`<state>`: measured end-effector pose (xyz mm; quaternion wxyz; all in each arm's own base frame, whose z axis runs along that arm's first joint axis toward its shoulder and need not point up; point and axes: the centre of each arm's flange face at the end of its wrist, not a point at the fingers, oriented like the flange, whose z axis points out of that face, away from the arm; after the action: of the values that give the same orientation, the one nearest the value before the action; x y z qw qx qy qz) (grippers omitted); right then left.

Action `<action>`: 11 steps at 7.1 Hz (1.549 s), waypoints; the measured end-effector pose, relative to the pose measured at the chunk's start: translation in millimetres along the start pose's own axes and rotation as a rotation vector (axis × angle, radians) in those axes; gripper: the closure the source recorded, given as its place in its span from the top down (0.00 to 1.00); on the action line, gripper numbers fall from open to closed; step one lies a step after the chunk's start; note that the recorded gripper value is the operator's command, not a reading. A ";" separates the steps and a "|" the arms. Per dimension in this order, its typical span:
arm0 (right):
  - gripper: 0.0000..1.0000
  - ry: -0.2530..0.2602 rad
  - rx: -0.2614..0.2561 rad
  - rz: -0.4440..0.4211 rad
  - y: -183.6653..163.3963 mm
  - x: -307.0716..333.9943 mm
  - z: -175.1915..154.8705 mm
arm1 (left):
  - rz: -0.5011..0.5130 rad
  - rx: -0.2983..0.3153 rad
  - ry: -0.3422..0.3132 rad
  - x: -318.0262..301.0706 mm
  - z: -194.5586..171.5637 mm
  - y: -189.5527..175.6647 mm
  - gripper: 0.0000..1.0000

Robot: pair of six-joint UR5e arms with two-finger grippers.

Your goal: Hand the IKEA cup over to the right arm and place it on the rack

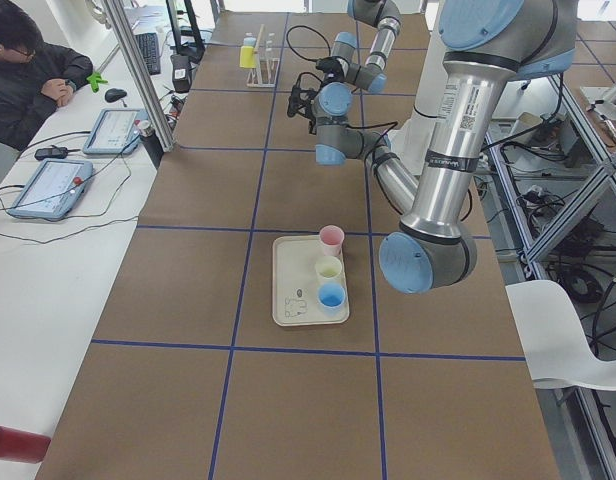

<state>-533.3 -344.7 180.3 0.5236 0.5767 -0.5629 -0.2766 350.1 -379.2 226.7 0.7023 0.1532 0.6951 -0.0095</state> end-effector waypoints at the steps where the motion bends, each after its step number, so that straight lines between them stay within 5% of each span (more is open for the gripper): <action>1: 0.95 0.000 0.001 0.000 -0.7 0.1 -0.2 | -0.001 -0.002 -0.002 -0.8 1.2 1.2 0.00; 5: 0.42 -0.001 0.003 0.000 -1.8 -0.3 -0.8 | -0.002 -0.009 -0.004 -2.1 3.2 4.4 0.00; 6: 0.28 -0.002 0.003 0.000 -1.3 -0.4 -1.2 | -0.002 -0.010 -0.005 -2.7 3.2 4.7 0.32; 7: 0.25 -0.003 0.006 -0.001 -0.9 -0.3 -2.3 | 0.000 -0.011 -0.005 -2.7 3.1 4.9 0.99; 11: 0.00 0.000 0.005 0.000 4.9 2.7 -6.6 | 0.007 0.001 -0.009 -5.2 -4.6 1.4 1.00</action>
<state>-528.5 -344.5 187.5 0.5221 0.5778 -0.5637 -0.2752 345.8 -377.8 232.2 0.7054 0.1562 0.6914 -0.0082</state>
